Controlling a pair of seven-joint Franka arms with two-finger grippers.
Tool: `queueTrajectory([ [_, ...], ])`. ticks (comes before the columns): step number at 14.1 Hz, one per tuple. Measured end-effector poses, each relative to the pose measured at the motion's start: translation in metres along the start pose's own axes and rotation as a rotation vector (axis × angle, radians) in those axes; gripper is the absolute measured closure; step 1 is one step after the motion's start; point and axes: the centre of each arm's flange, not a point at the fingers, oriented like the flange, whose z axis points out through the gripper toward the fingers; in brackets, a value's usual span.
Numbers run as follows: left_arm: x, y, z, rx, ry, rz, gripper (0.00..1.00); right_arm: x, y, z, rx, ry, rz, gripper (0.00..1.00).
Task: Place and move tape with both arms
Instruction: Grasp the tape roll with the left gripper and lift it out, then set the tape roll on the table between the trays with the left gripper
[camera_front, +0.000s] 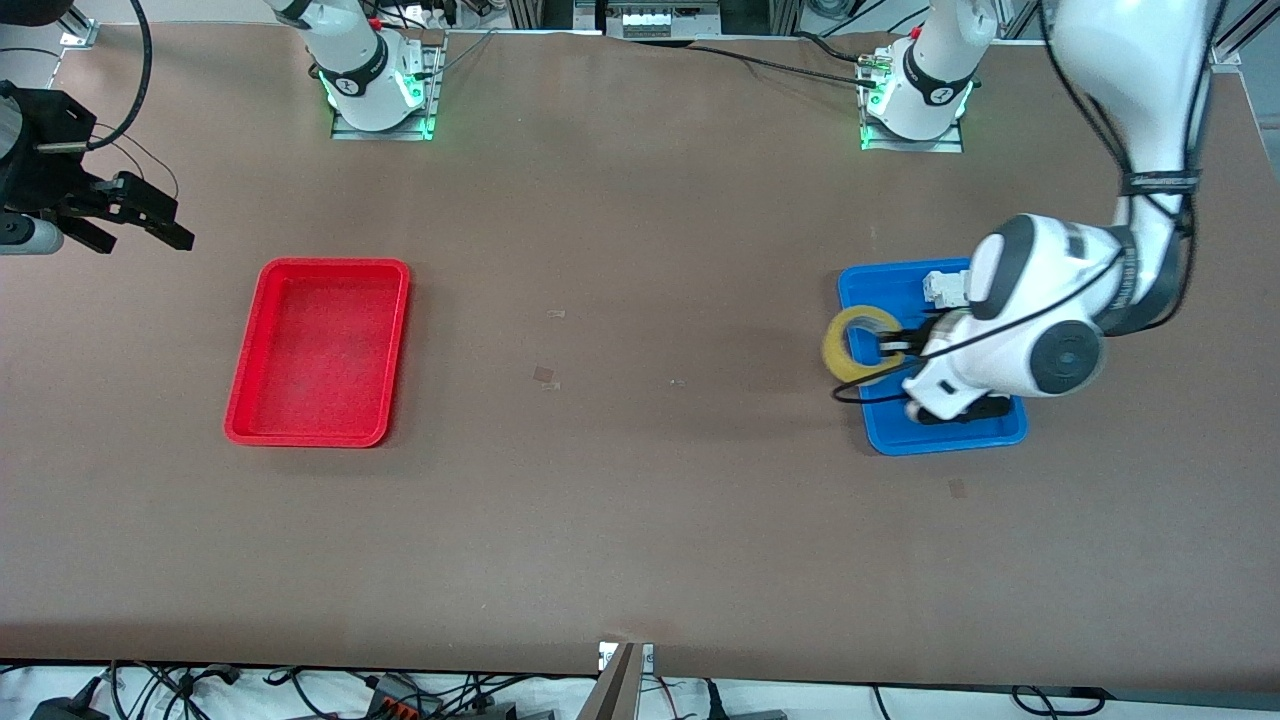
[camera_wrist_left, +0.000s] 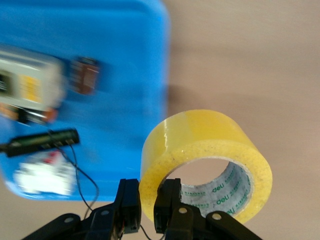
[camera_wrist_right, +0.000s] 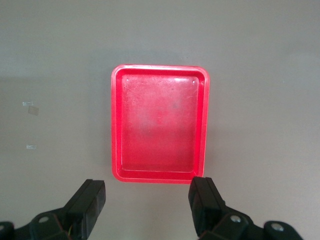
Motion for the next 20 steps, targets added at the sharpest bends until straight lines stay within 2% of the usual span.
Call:
queueTrajectory([
  [4,-0.025,0.137,0.033,-0.082,-0.032,-0.118,0.83,0.000,0.000,-0.002,0.000,0.003,0.001,0.00],
  [8,-0.049,0.249,0.081,-0.188,0.080,-0.256,0.83,0.002,0.001,0.003,0.001,-0.006,0.002,0.00],
  [10,-0.066,0.287,0.121,-0.209,0.111,-0.284,0.83,0.003,0.001,0.005,0.001,-0.010,0.002,0.00],
  [12,-0.070,0.299,0.147,-0.198,0.111,-0.288,0.83,0.003,0.001,0.006,0.001,-0.012,0.002,0.00],
  [13,-0.068,0.299,0.147,-0.202,0.113,-0.291,0.79,0.004,0.000,0.006,0.001,-0.012,0.002,0.00],
  [16,-0.056,0.290,0.125,-0.209,0.139,-0.300,0.45,0.004,0.000,0.007,0.001,-0.013,0.001,0.00],
  [19,-0.058,0.266,0.063,-0.138,0.177,-0.285,0.06,0.008,0.000,0.020,0.003,-0.046,0.000,0.00],
  [20,-0.057,0.245,0.032,-0.105,0.181,-0.289,0.00,0.012,0.000,0.031,0.005,-0.065,-0.001,0.00],
])
